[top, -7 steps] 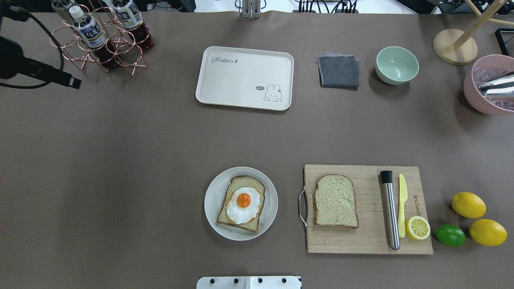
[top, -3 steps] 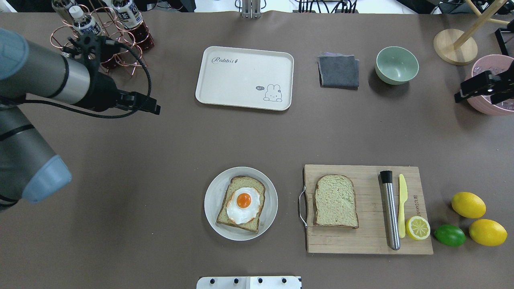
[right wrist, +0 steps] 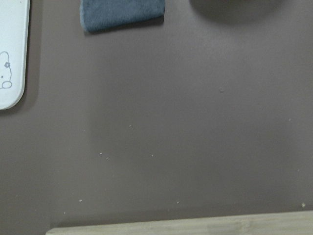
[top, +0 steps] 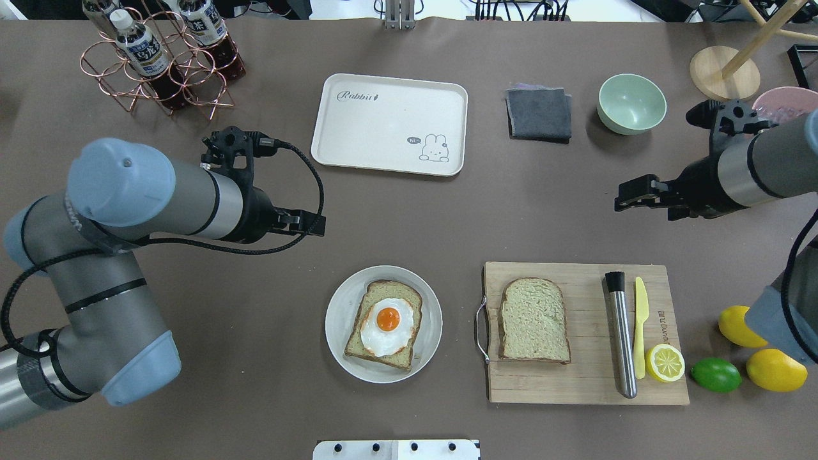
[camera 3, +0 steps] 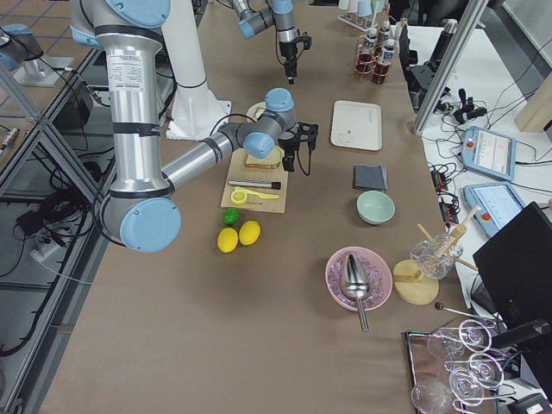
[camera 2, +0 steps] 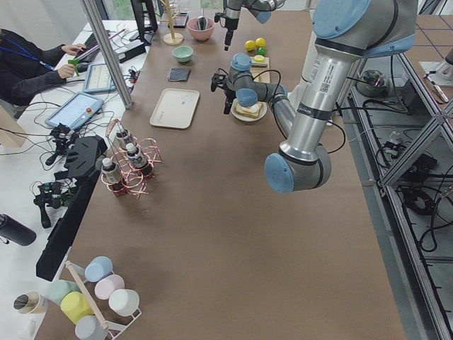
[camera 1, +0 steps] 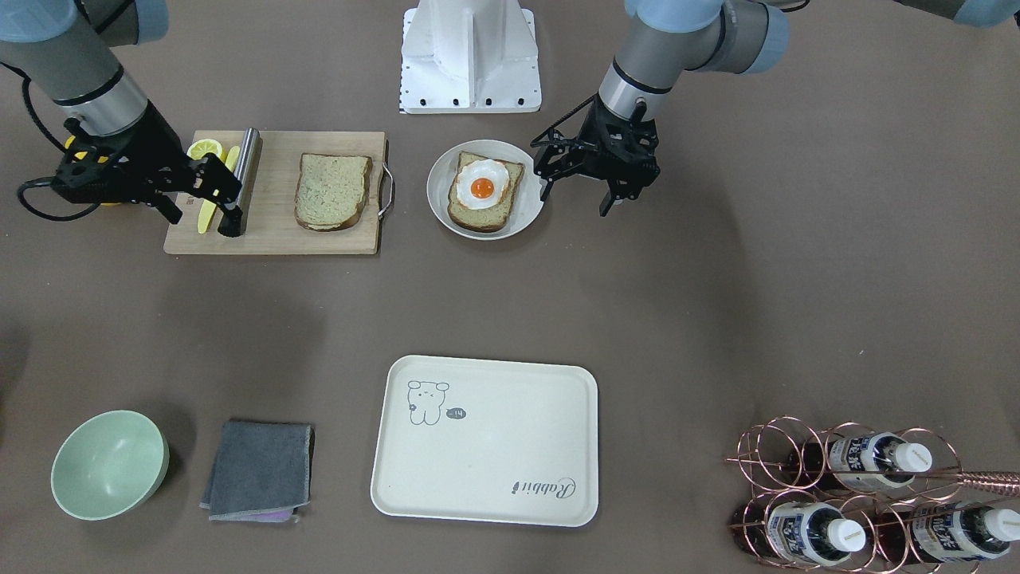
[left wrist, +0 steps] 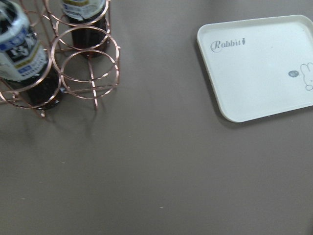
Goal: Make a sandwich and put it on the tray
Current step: 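Move the right gripper to the bread slice while the left arm advances, then grasp the bread slice with the right gripper and lift it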
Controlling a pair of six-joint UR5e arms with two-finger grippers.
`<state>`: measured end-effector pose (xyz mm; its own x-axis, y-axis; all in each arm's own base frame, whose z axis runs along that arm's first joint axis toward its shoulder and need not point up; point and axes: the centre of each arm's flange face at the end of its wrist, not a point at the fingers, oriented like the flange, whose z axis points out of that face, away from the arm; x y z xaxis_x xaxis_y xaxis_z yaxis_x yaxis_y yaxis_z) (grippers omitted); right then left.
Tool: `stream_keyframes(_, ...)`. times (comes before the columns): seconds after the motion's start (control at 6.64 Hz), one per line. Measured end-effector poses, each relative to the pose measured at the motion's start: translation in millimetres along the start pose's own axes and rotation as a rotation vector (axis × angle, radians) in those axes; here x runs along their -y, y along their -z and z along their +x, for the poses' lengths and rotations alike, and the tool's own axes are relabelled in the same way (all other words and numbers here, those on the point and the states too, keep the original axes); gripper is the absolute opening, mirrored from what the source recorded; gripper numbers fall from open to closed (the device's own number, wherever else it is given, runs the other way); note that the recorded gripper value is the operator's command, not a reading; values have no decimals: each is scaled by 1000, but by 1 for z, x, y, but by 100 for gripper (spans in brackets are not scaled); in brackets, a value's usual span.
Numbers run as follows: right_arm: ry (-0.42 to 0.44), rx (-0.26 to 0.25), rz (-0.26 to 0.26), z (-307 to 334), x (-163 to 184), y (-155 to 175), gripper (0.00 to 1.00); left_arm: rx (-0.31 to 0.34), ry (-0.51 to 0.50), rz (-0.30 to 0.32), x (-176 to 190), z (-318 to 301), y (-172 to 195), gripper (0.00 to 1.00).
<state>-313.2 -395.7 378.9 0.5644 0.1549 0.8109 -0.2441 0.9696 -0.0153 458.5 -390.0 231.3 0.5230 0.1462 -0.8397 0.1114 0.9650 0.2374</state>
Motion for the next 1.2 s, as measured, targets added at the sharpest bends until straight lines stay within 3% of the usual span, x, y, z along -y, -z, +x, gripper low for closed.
stream_keyframes(0.15,-12,-12,0,-12,-26,-18,88,14,4,1,-4,6,-3,98)
stream_keyframes(0.3,-19,-25,4,-23,-52,-36,66,20,5,5,-5,7,-4,98)
stream_keyframes(0.75,-13,-18,18,-31,-108,-72,62,21,5,8,-5,9,-4,98)
stream_keyframes(1.2,4,-8,18,-26,-123,-80,50,20,4,13,-4,10,-3,98)
